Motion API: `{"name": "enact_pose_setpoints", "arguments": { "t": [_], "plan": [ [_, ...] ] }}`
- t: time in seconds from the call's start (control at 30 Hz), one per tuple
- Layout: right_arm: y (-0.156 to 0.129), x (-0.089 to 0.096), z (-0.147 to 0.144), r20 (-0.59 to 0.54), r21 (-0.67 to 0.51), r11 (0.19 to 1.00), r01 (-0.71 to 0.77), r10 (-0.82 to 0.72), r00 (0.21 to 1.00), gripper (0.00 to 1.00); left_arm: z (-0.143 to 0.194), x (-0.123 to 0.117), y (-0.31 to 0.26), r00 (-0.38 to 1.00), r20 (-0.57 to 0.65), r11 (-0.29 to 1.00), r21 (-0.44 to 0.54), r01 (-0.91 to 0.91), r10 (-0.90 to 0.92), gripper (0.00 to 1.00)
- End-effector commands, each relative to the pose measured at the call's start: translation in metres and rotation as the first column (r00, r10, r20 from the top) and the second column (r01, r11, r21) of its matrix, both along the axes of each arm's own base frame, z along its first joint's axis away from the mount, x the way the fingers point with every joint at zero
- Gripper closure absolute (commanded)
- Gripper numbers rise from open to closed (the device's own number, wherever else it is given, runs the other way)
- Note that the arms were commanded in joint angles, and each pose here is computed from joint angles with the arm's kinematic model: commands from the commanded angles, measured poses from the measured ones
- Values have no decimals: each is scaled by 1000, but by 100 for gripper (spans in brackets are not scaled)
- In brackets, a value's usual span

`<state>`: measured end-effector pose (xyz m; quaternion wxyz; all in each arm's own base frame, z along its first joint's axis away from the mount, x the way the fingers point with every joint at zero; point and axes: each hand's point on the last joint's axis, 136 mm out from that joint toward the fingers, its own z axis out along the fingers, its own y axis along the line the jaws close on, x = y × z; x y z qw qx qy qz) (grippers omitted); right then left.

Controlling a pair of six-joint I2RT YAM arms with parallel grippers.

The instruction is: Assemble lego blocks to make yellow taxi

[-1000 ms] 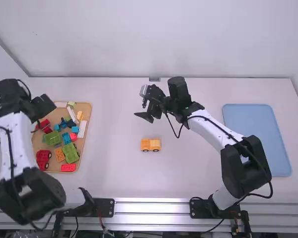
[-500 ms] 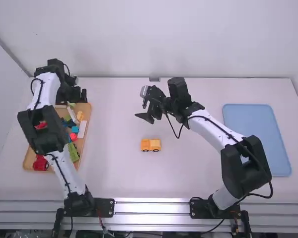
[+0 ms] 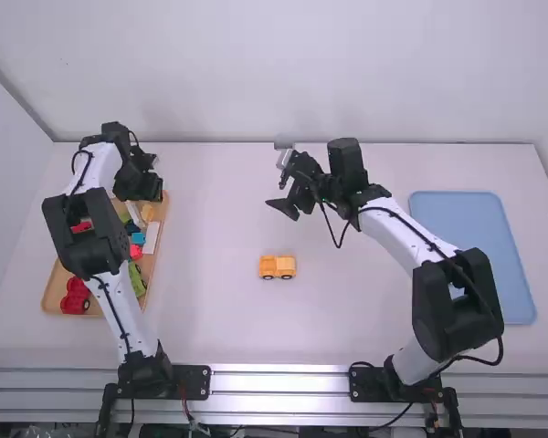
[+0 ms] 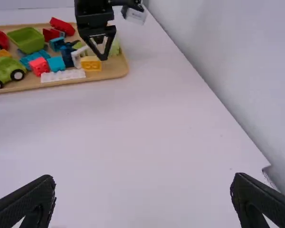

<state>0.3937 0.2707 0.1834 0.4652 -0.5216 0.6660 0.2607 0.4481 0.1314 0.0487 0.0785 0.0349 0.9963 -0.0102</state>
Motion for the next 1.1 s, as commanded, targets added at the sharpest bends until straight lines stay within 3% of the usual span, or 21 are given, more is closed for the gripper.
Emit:
{"name": "enact_pose_setpoints", "arguments": {
  "t": [0.0, 0.07, 0.23, 0.57, 1.07],
  "plan": [
    [0, 5, 3, 2, 7, 1000, 2, -2, 1000, 1, -6, -10, 8, 999, -37, 999, 39, 1, 0, 36],
    [0, 5, 2, 2, 6, 1000, 2, -2, 1000, 1, -7, -15, 19, 998, -53, 996, 75, -37, 41, 39],
    [3, 3, -2, -3, 1, 1000, -8, 8, 1000, 1, -14, -21, 12, 998, -66, 999, 31, 24, -22, 43],
    [3, 3, -3, -1, -3, 1000, -9, 9, 1000, 1, -33, -25, 14, 998, -62, 999, 32, 0, 2, 44],
    [3, 4, -3, -1, -6, 1000, -7, 7, 1000, 1, -55, -33, 18, 997, -74, 998, 68, -5, 10, 55]
  ]
}}
